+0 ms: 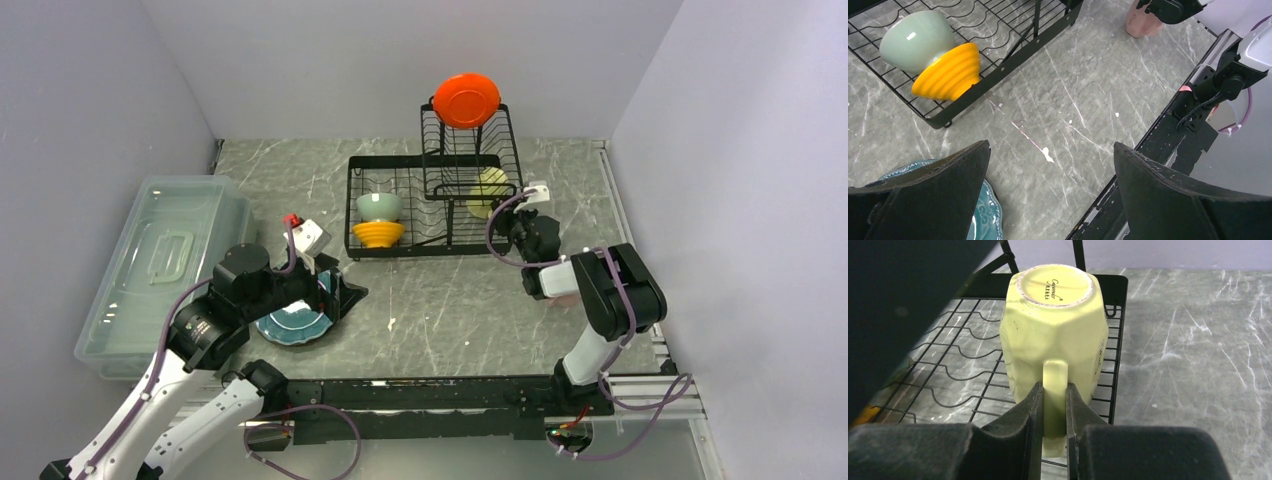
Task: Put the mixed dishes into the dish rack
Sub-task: Turn the cup upside down in the dish rack.
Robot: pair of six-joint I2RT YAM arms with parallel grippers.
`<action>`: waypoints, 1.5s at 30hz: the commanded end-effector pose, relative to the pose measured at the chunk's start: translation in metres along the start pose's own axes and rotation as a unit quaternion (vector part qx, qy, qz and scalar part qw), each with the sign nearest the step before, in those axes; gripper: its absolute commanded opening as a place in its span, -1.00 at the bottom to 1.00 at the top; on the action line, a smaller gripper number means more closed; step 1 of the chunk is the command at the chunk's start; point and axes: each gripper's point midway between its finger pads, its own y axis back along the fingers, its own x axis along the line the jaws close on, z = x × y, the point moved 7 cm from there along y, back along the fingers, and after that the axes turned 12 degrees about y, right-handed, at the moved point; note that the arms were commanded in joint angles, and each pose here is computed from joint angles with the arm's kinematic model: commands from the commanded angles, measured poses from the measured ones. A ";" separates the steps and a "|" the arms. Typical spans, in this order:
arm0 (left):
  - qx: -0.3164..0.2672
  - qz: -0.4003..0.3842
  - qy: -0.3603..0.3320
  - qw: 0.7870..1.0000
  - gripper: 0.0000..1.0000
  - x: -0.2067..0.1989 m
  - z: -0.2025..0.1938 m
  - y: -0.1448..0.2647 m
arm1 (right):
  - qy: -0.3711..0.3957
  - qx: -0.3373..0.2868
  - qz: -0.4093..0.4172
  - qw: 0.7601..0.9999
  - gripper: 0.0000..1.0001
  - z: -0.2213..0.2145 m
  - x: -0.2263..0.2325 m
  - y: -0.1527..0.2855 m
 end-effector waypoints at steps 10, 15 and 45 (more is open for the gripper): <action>-0.016 0.008 -0.015 1.000 0.99 0.003 0.004 -0.001 | -0.008 -0.034 0.029 0.999 -0.99 0.010 0.003 -0.033; -0.017 0.008 -0.016 1.000 0.99 0.003 0.004 0.000 | -0.011 -0.024 0.025 0.999 -0.85 0.004 0.002 -0.030; -0.021 0.003 -0.017 1.000 0.99 0.001 0.004 0.002 | -0.033 0.060 0.048 0.996 -0.50 -0.005 0.009 -0.020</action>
